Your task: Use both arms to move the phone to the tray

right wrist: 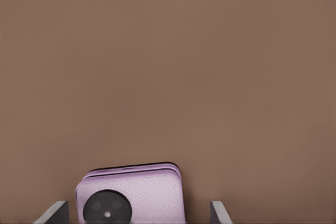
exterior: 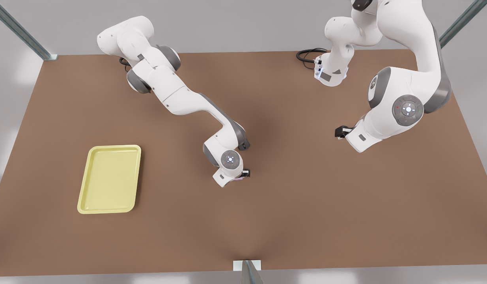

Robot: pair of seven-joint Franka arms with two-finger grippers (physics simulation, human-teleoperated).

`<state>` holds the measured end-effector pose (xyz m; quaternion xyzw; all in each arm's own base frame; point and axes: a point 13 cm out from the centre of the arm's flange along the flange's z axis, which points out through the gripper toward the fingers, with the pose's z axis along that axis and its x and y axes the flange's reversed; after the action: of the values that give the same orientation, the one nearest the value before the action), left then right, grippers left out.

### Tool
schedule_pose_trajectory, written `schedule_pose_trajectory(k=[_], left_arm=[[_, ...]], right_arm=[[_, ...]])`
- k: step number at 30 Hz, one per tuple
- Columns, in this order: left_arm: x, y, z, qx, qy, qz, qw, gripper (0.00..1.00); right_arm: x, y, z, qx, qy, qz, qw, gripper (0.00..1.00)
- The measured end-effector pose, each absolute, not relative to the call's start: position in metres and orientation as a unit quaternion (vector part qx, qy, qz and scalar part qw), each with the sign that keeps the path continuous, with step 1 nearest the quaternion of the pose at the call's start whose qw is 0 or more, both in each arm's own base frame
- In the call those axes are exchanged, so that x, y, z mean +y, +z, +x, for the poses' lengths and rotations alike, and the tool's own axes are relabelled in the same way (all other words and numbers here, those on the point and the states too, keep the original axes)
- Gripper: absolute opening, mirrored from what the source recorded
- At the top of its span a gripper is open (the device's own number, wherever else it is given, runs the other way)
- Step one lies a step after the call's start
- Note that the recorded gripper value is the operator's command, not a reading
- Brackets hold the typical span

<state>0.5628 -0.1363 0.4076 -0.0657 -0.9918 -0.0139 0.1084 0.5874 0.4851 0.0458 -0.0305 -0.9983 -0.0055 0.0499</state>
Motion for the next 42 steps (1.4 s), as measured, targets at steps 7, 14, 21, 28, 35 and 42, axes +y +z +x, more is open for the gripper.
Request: schedule_pose_trajectory(k=[7, 14, 21, 28, 35, 42], left_arm=[[-0.136, 0.408, 0.563, -0.991, -0.013, -0.073, 0.108, 1.00], [-0.136, 0.408, 0.563, -0.991, -0.012, -0.078, 0.108, 1.00], [-0.136, 0.409, 0.563, -0.991, -0.011, -0.081, 0.108, 1.00], [-0.139, 0.408, 0.563, -0.990, -0.011, -0.085, 0.109, 1.00], [-0.140, 0.406, 0.563, -0.990, -0.011, -0.088, 0.110, 1.00], [-0.140, 0.407, 0.563, -0.990, -0.011, -0.089, 0.109, 1.00]], right_arm=[[0.489, 0.046, 0.583, -0.999, -0.004, -0.004, 0.050, 1.00], [0.500, 0.045, 0.566, -0.998, 0.012, 0.036, 0.045, 1.00], [0.487, 0.036, 0.563, -0.997, 0.023, 0.046, 0.054, 1.00], [0.496, 0.036, 0.563, -0.998, 0.003, 0.046, 0.054, 1.00], [0.499, 0.029, 0.563, -0.998, -0.014, 0.039, 0.056, 0.92], [0.498, 0.033, 0.571, -0.998, -0.025, 0.038, 0.048, 0.75]])
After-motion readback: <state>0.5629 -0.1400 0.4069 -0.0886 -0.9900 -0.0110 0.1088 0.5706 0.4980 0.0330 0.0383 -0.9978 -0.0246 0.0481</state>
